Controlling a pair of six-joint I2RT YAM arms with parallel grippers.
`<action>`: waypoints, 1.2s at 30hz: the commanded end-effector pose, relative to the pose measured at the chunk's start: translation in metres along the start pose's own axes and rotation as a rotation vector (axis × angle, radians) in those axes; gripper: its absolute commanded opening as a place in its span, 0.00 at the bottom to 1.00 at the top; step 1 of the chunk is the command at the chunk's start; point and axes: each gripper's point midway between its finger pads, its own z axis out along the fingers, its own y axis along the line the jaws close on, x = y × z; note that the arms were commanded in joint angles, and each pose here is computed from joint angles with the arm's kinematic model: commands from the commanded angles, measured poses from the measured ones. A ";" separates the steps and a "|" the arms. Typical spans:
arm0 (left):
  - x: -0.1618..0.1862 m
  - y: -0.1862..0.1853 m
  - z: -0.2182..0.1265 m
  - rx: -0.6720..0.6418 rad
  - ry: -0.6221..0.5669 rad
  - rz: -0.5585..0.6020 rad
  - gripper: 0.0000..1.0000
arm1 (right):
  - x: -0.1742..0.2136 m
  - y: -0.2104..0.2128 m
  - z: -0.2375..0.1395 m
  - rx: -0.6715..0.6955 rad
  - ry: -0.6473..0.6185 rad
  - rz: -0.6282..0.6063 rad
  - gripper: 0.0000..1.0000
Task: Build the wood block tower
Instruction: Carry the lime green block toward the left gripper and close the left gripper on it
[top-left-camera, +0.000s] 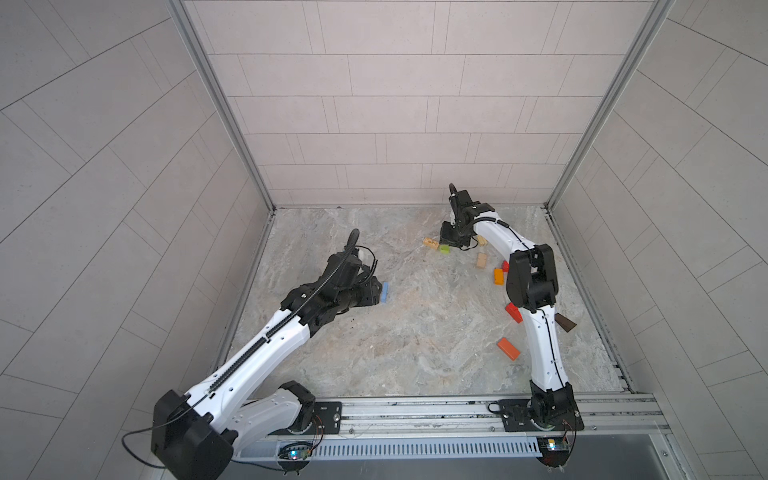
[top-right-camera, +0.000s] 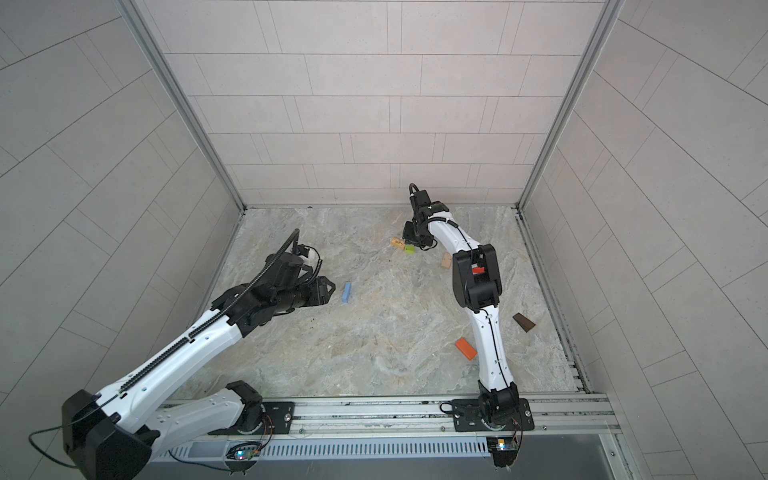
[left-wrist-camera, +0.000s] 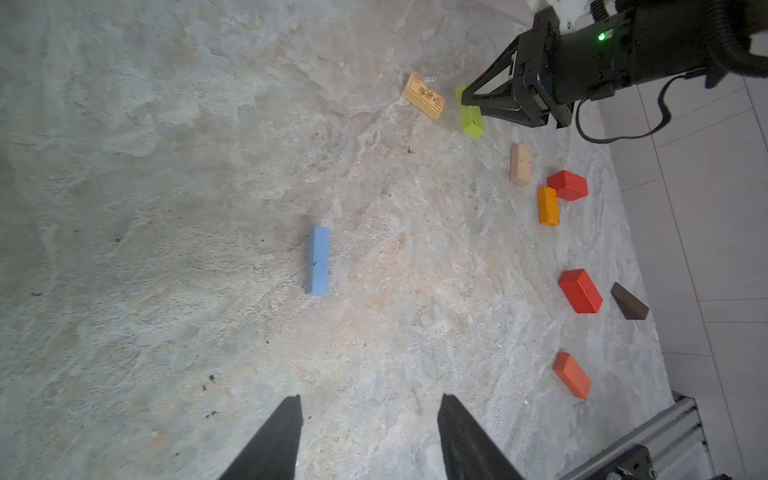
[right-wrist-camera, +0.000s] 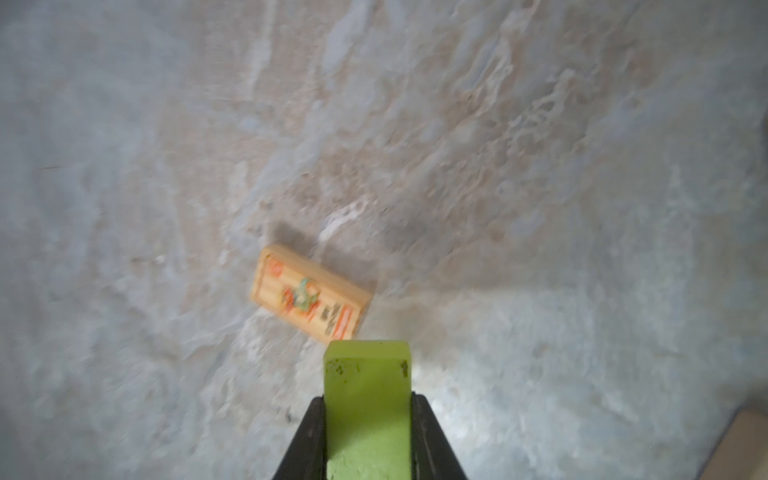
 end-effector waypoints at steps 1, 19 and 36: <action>-0.021 -0.028 0.005 0.095 -0.016 -0.007 0.59 | -0.002 0.039 -0.052 -0.193 -0.097 0.024 0.20; -0.023 -0.074 0.075 0.247 0.024 0.008 0.54 | 0.109 0.056 -0.099 -0.489 -0.017 0.012 0.19; -0.021 -0.104 0.130 0.310 0.049 -0.006 0.59 | 0.121 0.069 -0.097 -0.563 0.005 0.018 0.19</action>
